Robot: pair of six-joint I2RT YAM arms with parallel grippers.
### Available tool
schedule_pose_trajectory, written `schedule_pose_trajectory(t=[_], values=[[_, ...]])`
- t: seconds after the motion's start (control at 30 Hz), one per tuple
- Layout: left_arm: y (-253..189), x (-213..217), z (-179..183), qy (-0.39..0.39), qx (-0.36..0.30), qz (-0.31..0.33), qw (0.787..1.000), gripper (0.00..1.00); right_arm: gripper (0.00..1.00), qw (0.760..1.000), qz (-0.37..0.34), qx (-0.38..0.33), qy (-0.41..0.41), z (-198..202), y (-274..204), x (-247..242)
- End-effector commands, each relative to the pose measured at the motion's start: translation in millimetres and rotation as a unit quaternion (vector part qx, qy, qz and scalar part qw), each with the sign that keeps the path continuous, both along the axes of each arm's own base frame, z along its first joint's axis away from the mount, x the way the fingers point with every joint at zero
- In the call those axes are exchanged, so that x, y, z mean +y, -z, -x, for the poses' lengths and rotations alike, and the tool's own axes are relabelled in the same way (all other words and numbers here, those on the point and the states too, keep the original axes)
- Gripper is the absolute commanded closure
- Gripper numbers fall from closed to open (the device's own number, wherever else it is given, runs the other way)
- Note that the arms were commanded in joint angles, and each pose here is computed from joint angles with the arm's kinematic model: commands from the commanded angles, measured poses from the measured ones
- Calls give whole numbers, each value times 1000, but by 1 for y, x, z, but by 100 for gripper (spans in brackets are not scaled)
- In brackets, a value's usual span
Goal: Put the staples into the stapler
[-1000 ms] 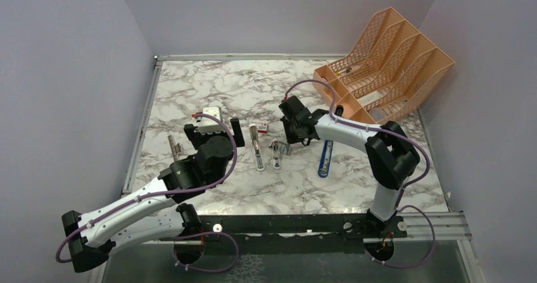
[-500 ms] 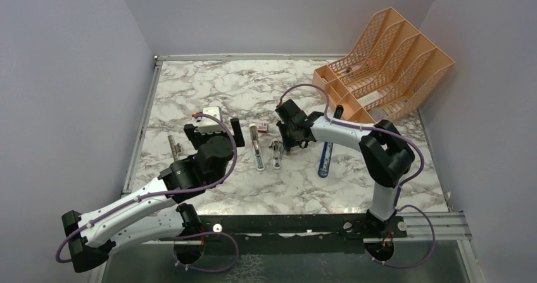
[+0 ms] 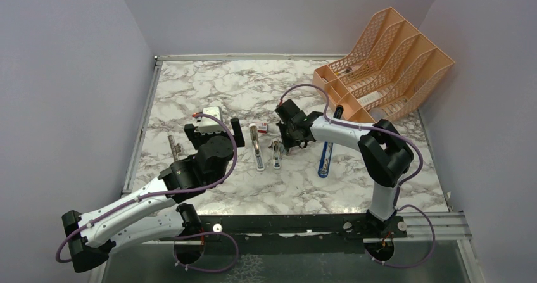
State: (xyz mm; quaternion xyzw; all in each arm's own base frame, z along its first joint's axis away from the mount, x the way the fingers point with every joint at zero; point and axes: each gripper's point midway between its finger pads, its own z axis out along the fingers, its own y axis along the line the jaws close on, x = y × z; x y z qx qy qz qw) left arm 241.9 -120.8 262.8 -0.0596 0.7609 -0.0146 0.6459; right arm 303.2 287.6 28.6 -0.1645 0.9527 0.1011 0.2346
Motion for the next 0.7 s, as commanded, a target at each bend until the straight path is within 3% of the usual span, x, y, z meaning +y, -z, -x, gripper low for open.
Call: schedule_pose_trajectory(t=[0.0,0.43,0.53,0.67], values=[[1,3,0,-8,0,-2,1000,1,99,1000,-9,-8,20,-1,-12,1],[8,-10,1,24,12,14,1000,1,99,986,-144,-76,45,7,-83,10],[13,-15,2,37,18,20,999,1,99,987,-140,-72,37,10,-78,9],[15,-16,3,39,20,22,999,1,82,995,-90,-42,31,9,-54,5]])
